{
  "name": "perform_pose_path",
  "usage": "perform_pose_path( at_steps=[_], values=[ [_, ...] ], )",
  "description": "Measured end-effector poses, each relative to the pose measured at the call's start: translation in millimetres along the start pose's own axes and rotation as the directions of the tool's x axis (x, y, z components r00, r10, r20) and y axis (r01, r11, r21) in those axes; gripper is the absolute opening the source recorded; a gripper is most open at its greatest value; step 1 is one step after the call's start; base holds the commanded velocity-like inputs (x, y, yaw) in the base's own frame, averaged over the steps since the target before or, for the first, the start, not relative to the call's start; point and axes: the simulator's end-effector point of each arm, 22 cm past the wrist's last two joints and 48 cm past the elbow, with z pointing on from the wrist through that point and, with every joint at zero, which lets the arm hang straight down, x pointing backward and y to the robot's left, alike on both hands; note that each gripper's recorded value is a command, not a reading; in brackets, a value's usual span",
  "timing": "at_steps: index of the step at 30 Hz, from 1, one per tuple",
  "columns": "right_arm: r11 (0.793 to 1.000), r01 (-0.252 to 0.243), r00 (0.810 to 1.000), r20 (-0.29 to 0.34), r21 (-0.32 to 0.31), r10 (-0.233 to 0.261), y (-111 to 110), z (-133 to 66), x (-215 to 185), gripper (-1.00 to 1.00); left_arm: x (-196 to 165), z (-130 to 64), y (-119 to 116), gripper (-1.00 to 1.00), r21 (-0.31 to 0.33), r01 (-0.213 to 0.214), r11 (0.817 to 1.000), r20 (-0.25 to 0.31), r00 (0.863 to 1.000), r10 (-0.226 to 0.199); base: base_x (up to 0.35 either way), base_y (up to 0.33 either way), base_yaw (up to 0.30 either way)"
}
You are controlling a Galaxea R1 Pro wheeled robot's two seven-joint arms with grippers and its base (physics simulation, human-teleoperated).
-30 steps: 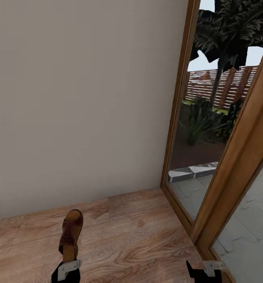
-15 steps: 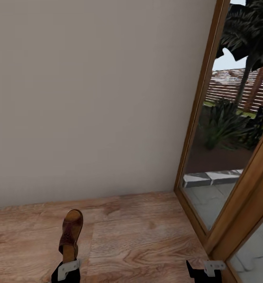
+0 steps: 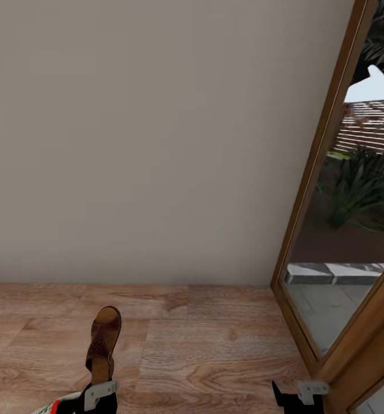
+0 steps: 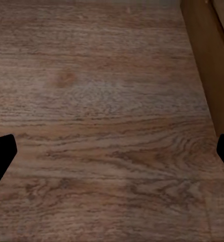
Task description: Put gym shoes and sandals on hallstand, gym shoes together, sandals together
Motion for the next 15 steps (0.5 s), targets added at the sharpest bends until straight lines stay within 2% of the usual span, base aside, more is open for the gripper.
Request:
perform_pose_path(
  at_steps=[15],
  values=[
    [1.000, 0.000, 1.000, 0.000, 0.000, 0.000, 0.1, 0.0, 0.0, 1.00, 0.5, -0.2, 0.3, -1.00, -0.001, 0.000, 1.000, -0.001, 1.000, 0.000, 0.000, -0.002, 0.275]
  ],
)
